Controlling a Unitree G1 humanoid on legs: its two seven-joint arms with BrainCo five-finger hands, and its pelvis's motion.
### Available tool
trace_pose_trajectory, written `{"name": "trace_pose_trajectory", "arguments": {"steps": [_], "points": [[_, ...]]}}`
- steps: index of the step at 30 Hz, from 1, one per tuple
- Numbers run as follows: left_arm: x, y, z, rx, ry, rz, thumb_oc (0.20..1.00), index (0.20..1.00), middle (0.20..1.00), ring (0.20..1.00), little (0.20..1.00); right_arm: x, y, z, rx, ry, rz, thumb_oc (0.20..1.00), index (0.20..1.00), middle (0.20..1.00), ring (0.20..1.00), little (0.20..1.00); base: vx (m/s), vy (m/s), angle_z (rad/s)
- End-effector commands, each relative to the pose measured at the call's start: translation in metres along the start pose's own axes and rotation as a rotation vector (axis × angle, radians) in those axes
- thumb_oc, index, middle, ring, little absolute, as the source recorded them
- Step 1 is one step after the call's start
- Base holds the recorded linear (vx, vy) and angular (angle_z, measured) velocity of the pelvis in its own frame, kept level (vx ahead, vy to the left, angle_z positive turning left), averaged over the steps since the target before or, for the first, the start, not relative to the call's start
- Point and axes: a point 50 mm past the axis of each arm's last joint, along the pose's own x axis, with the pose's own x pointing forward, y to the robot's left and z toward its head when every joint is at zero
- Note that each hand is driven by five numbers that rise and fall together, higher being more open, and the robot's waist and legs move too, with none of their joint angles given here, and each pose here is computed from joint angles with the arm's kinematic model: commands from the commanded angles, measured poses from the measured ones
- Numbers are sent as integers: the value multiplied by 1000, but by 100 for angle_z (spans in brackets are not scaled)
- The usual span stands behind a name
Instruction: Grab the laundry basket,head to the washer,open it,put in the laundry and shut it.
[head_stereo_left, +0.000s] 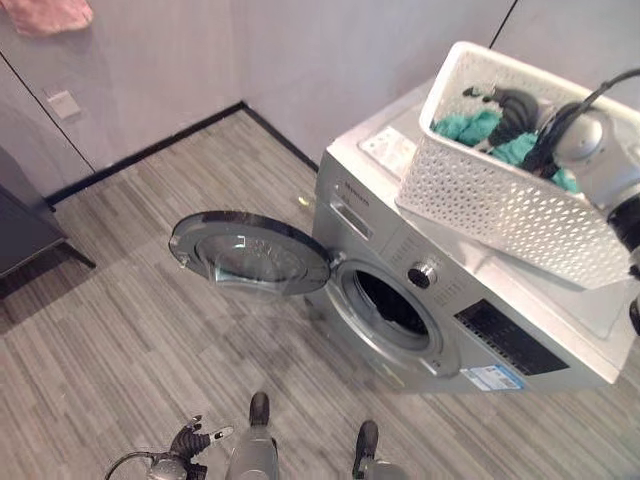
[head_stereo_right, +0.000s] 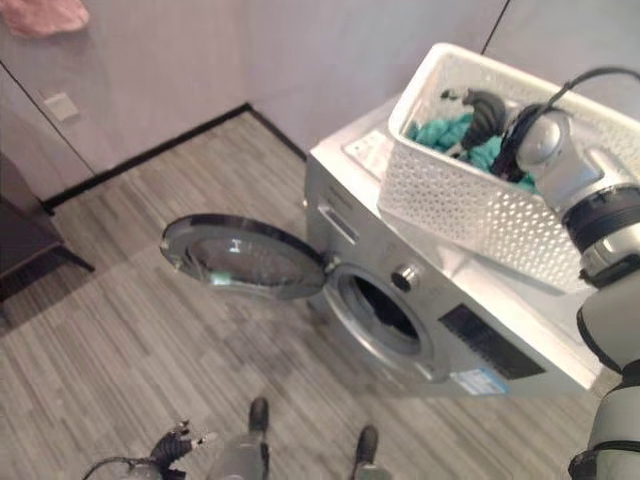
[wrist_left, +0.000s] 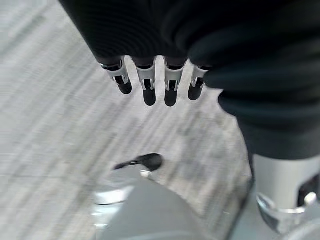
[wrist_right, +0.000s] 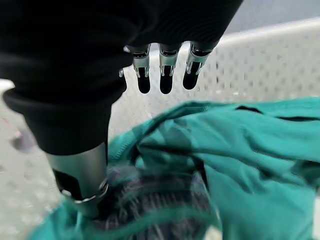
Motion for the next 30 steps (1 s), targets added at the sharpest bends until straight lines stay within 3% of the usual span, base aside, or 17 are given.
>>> {"name": "trace_pose_trajectory", "arguments": {"steps": [1, 9, 12, 13, 14, 19, 30], "points": [[0, 17, 6, 2, -35, 57, 1000, 1000, 1000, 1000, 1000, -6, -31, 10, -71, -11, -49, 1000, 1000, 1000, 1000, 1000, 10, -32, 0], [0, 20, 6, -14, -43, 62, 1000, 1000, 1000, 1000, 1000, -7, -12, 10, -153, -19, 92, 1000, 1000, 1000, 1000, 1000, 19, -41, 11], [1, 22, 16, -10, -79, 55, 1000, 1000, 1000, 1000, 1000, -13, 11, 2, -253, 30, 310, 1000, 1000, 1000, 1000, 1000, 53, -71, 14], [0, 21, 16, -7, -83, 51, 1000, 1000, 1000, 1000, 1000, -16, 13, 1, -255, 26, 341, 435, 435, 435, 435, 435, 44, -61, 13], [1, 21, 18, -9, -92, 49, 1000, 1000, 1000, 1000, 1000, -18, 11, -9, -236, 66, 343, 200, 200, 200, 200, 200, 40, -59, 23], [1, 20, 17, -7, -85, 52, 1000, 1000, 1000, 1000, 1000, -23, -4, -23, -240, 121, 265, 200, 200, 200, 200, 200, 25, -28, 8], [2, 29, 13, 13, -30, 104, 1000, 1000, 1000, 1000, 1000, -38, -85, -49, -33, 258, -289, 200, 200, 200, 200, 200, 0, -19, -1]]}}
